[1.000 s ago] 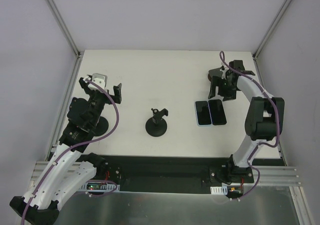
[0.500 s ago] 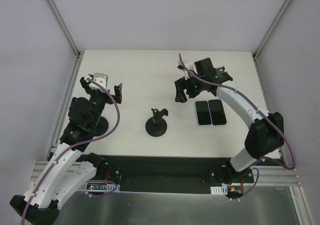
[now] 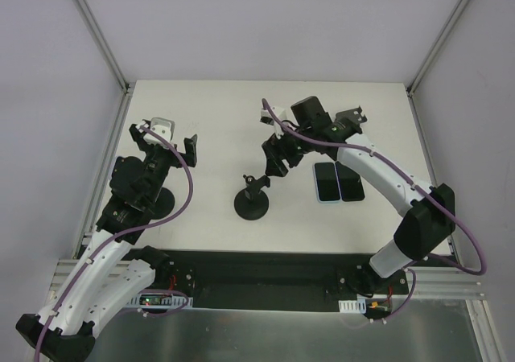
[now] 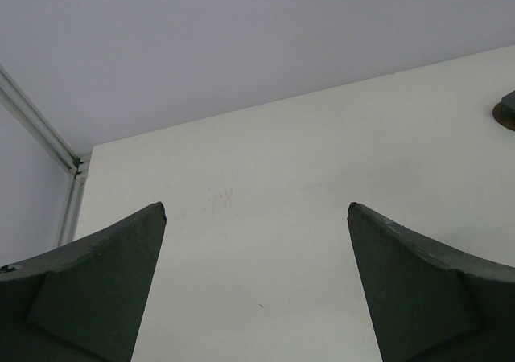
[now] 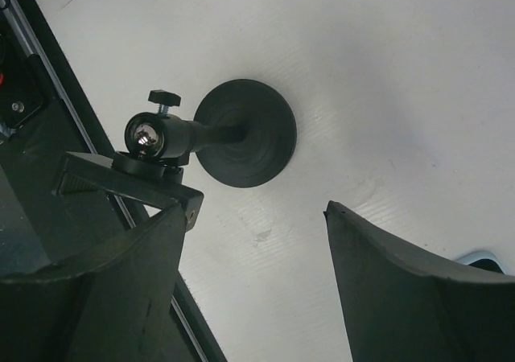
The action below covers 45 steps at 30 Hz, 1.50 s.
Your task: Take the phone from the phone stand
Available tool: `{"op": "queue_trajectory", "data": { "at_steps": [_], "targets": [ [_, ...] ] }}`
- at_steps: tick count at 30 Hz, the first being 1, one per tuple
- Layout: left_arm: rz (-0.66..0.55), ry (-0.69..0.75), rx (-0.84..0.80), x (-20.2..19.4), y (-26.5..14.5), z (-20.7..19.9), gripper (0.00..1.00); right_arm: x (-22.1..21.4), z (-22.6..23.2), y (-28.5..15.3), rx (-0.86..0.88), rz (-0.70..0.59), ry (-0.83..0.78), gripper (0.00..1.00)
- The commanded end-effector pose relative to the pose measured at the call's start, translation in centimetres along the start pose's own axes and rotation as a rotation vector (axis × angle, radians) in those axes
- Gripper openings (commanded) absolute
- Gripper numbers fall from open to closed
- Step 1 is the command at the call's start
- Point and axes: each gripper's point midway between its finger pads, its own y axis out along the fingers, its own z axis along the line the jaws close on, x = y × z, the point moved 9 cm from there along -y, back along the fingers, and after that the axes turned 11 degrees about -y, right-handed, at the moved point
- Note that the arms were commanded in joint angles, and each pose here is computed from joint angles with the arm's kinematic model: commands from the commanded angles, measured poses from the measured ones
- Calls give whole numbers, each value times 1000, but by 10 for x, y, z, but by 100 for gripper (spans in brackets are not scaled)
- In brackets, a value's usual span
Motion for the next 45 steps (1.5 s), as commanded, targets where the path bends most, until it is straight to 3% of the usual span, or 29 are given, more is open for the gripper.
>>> {"op": "queue_trajectory", "data": {
  "at_steps": [1,14,22,25,28,29,32,36,45],
  "targets": [
    [-50,-14,-25,7,1,-2,95,17,14,-14,31,-42,-71,72],
    [-47,-15,-31,6,1,-3,95,18,34,-3,83,9,-110,66],
    [-51,-16,-31,8,0,-3,94,8,25,16,50,76,-89,56],
    [-51,-18,-30,8,0,-3,94,8,23,20,49,87,-84,46],
    [-50,-14,-28,8,0,-3,95,12,19,18,3,81,-95,26],
    [-50,-14,-28,8,0,-3,95,13,17,17,-20,82,-102,15],
    [-51,-14,-31,8,0,-3,95,19,5,9,-145,79,-126,1],
    [-50,-14,-25,7,0,-2,94,24,-19,-2,-238,54,-95,1],
    [-52,-9,-20,8,0,-2,94,20,-112,-40,-565,-55,148,1]
  ]
}}
